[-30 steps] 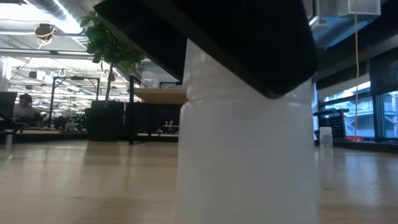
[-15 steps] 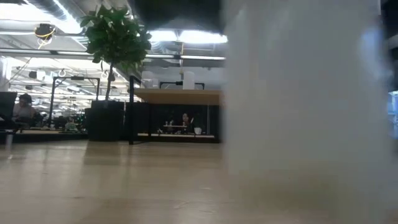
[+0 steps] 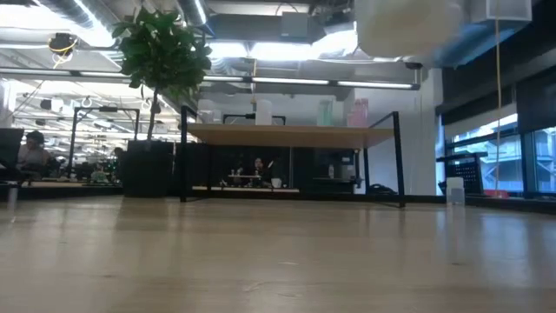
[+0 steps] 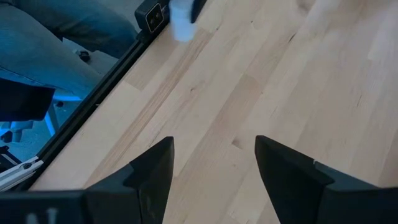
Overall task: Pick and place medicine bottles onto shelf by color
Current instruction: Put the white pill bottle on the shelf aligned with the other white pill bottles
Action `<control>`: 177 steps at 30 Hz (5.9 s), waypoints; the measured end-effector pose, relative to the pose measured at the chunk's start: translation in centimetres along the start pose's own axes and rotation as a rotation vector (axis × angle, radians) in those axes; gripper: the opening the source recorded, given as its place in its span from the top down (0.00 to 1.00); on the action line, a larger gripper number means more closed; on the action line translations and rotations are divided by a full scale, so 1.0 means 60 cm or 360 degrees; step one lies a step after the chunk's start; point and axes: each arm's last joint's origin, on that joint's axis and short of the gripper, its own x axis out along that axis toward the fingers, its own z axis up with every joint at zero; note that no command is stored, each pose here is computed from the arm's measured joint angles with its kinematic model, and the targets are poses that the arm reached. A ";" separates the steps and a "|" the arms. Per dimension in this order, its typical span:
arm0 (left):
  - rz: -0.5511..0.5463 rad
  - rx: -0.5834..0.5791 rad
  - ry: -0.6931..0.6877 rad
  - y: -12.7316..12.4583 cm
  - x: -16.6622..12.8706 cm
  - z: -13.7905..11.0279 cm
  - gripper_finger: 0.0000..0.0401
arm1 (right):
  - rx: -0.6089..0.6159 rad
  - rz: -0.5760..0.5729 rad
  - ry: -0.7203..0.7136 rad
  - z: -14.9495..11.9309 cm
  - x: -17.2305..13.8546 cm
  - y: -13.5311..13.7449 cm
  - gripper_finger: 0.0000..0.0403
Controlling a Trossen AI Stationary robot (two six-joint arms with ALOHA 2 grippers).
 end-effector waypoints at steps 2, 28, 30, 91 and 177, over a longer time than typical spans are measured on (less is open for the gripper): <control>0.0039 -0.0023 0.0031 0.011 -0.012 0.012 0.70 | 0.0000 0.0000 0.0000 0.000 0.000 0.000 0.44; 0.0554 -0.0114 0.0183 0.241 -0.147 0.126 0.70 | 0.0114 -0.0701 -0.0041 0.001 -0.020 -0.019 0.44; 0.0586 -0.0105 0.0192 0.269 -0.161 0.135 0.70 | 0.0152 -0.0849 -0.0063 0.001 -0.026 -0.022 0.44; 0.0593 -0.0101 -0.0037 0.525 -0.192 0.072 0.70 | 0.0629 -0.1504 -0.0142 -0.013 -0.056 -0.089 0.44; 0.0580 -0.0180 -0.0059 0.646 -0.106 0.056 0.70 | 0.0651 -0.1501 -0.0157 -0.013 -0.056 -0.089 0.44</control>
